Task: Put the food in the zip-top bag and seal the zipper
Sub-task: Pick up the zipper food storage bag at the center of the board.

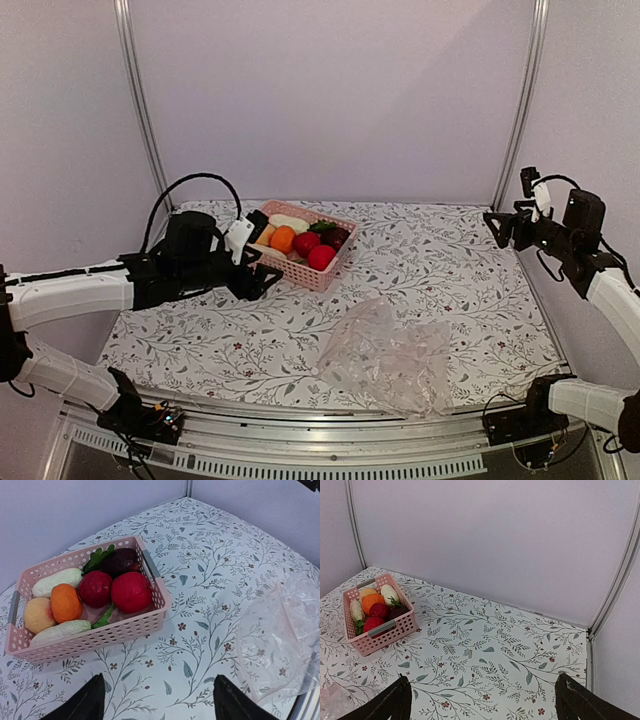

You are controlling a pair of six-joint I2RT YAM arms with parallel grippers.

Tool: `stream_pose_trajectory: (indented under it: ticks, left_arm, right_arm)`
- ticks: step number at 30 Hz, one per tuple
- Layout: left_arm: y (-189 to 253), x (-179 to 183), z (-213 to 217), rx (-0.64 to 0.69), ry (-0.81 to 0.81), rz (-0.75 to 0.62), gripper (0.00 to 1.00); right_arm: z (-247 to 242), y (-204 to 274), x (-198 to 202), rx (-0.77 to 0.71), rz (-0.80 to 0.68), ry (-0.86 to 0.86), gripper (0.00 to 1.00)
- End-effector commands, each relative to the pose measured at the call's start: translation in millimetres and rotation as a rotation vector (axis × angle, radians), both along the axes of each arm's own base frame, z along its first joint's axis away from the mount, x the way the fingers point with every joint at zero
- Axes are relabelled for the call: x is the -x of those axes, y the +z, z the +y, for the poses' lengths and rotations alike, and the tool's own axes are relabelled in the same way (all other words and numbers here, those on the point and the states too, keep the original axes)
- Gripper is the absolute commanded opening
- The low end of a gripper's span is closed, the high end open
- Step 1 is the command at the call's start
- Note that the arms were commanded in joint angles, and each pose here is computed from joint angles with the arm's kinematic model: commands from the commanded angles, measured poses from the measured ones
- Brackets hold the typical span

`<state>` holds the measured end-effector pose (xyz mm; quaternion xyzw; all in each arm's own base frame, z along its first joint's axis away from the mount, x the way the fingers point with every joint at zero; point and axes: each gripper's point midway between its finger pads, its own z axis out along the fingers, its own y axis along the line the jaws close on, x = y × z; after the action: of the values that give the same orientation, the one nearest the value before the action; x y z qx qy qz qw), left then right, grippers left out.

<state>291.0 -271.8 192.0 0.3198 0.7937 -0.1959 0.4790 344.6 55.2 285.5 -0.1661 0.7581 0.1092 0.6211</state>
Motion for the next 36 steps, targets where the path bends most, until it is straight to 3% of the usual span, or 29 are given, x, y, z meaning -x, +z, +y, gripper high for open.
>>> stream_pose_trajectory:
  ticks: [1,5,8,13,16,19,26,36]
  left_arm:
    - [-4.5,27.8,-26.5,0.041,-0.173,0.026,0.69]
    - [-5.1,54.7,-46.9,0.057,-0.337,0.061,0.62]
    - [-14.5,79.2,-59.9,0.047,-0.446,0.144,0.65]
    - [-39.3,100.7,-74.1,-0.016,-0.489,0.255,0.67]
    - [-48.8,107.4,-78.2,-0.012,-0.488,0.298,0.62]
    - [-53.0,105.2,-81.2,0.003,-0.459,0.331,0.56]
    - [-72.1,67.3,-90.7,0.022,-0.295,0.361,0.55]
    - [-83.1,48.9,-142.2,0.056,-0.469,0.343,0.59]
  right_arm:
    - [8.8,-12.1,6.4,0.019,0.003,0.074,0.99]
    - [26.1,-31.6,20.8,0.110,-0.003,0.219,0.99]
    - [33.0,-37.9,26.0,0.132,0.005,0.280,0.99]
    - [39.4,-44.2,31.4,0.152,0.015,0.340,0.97]
    - [41.8,-45.7,34.0,0.160,0.013,0.362,0.96]
    - [43.5,-46.5,35.6,0.161,0.012,0.376,0.96]
    - [45.9,-52.1,36.0,0.160,0.034,0.401,0.94]
    - [55.6,-52.9,47.7,0.138,0.042,0.478,0.94]
